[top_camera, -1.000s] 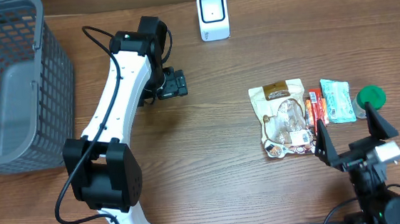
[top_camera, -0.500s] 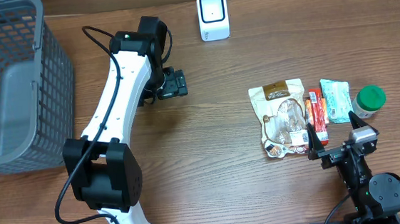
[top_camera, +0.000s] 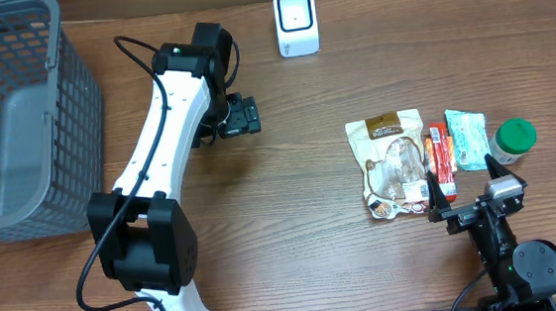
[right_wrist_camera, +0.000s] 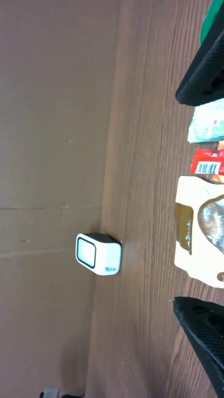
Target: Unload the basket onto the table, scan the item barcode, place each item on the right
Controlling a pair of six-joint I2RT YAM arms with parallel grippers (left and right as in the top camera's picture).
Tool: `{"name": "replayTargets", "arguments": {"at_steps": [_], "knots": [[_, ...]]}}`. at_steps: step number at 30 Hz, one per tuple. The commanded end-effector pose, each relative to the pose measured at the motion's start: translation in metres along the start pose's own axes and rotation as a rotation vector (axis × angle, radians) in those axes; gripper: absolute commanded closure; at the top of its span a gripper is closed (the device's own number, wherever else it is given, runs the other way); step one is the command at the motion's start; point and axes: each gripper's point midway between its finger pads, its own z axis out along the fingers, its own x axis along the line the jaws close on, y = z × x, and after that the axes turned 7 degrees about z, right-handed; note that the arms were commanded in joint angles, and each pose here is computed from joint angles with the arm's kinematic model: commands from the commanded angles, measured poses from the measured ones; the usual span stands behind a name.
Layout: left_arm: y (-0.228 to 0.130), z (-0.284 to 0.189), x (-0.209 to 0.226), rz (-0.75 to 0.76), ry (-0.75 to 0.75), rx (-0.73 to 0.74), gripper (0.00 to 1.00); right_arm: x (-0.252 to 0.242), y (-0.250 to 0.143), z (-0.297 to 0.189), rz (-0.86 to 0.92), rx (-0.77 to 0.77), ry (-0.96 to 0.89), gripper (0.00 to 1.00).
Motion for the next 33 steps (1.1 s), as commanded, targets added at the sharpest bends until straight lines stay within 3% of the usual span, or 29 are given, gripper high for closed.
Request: {"name": "replayTargets", "arguments": {"at_steps": [1,20,27,33], "knots": [[0.003,-0.007,0.002,0.008,0.006,-0.024,0.00,-0.003,-0.001,0.000,-0.005,-0.006,-0.013,0.00],[0.003,-0.014,0.003,0.007,0.001,-0.042,0.00,-0.003,-0.001,0.000,-0.004,-0.006,-0.013,0.00],[-0.006,-0.091,0.009,-0.005,-0.055,-0.253,0.00,-0.003,-0.001,0.000,-0.005,-0.006,-0.013,0.00],[-0.045,-0.191,0.025,-0.022,-0.133,-0.543,0.00,-0.003,-0.001,0.000,-0.005,-0.006,-0.013,0.00]]}}
